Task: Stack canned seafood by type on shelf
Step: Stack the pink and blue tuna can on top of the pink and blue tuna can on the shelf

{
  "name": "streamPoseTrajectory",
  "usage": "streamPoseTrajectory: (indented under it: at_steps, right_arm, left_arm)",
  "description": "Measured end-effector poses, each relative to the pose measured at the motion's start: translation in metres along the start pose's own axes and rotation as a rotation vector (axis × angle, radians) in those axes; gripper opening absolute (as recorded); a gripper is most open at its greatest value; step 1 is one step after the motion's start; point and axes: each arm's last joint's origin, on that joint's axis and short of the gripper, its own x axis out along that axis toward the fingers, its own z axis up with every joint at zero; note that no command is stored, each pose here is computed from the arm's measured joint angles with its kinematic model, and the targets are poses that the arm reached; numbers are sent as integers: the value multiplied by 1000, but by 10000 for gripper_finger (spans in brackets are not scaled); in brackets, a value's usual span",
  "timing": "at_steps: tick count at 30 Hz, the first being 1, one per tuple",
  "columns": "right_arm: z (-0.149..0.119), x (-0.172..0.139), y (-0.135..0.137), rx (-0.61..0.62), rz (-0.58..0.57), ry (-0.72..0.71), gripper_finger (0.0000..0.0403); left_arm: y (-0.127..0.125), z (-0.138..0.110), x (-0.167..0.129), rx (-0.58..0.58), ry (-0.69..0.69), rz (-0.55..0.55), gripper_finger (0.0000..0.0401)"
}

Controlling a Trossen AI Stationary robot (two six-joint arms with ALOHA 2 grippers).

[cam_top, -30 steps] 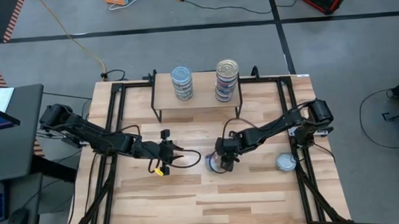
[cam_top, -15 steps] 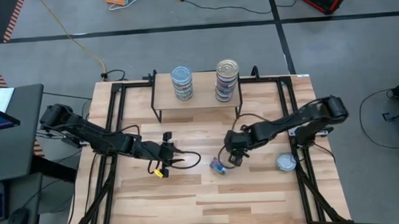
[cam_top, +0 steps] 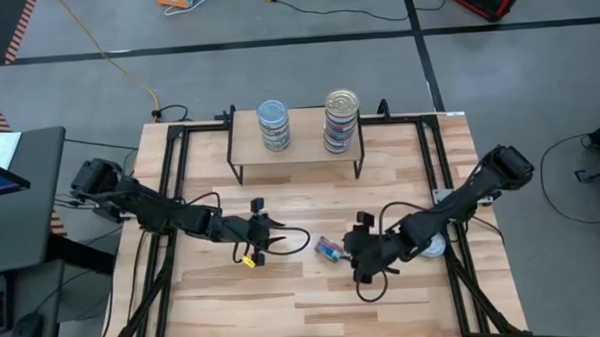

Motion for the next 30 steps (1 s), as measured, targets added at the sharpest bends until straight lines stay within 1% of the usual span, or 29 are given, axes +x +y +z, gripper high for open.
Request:
streamPoseTrajectory:
  at_steps: [3,6,8,10,13,17,20,22,24,26,30]
  right_arm:
    - [-1,3,1,1,0,10,283]
    - [2,4,-1,75,-8,-15,314]
    - [5,5,-2,137,-32,-54,328]
    - [7,5,1,153,-75,-117,335]
    - [5,13,12,120,-135,-194,337]
    - [-3,34,25,54,-166,-224,329]
    - [-10,49,29,31,-234,-236,323]
    - [-16,55,31,10,-301,-250,320]
    - [-20,59,35,9,-342,-277,318]
    - [-21,61,38,19,-340,-294,318]
    - [-22,63,40,80,-314,-306,318]
  left_arm:
    - [0,2,1,-3,-7,1,158]
    - [1,3,0,-4,-8,12,171]
    - [1,3,-1,-5,-9,15,178]
    - [1,2,-1,0,3,22,181]
    - [1,1,-1,3,11,37,183]
    - [2,0,-1,5,24,52,183]
    - [2,-1,-1,7,28,65,183]
    - [2,-1,-1,8,31,66,183]
    - [2,-1,-1,9,33,67,183]
    - [2,-2,-1,11,38,67,183]
    - [2,-2,-1,14,45,68,183]
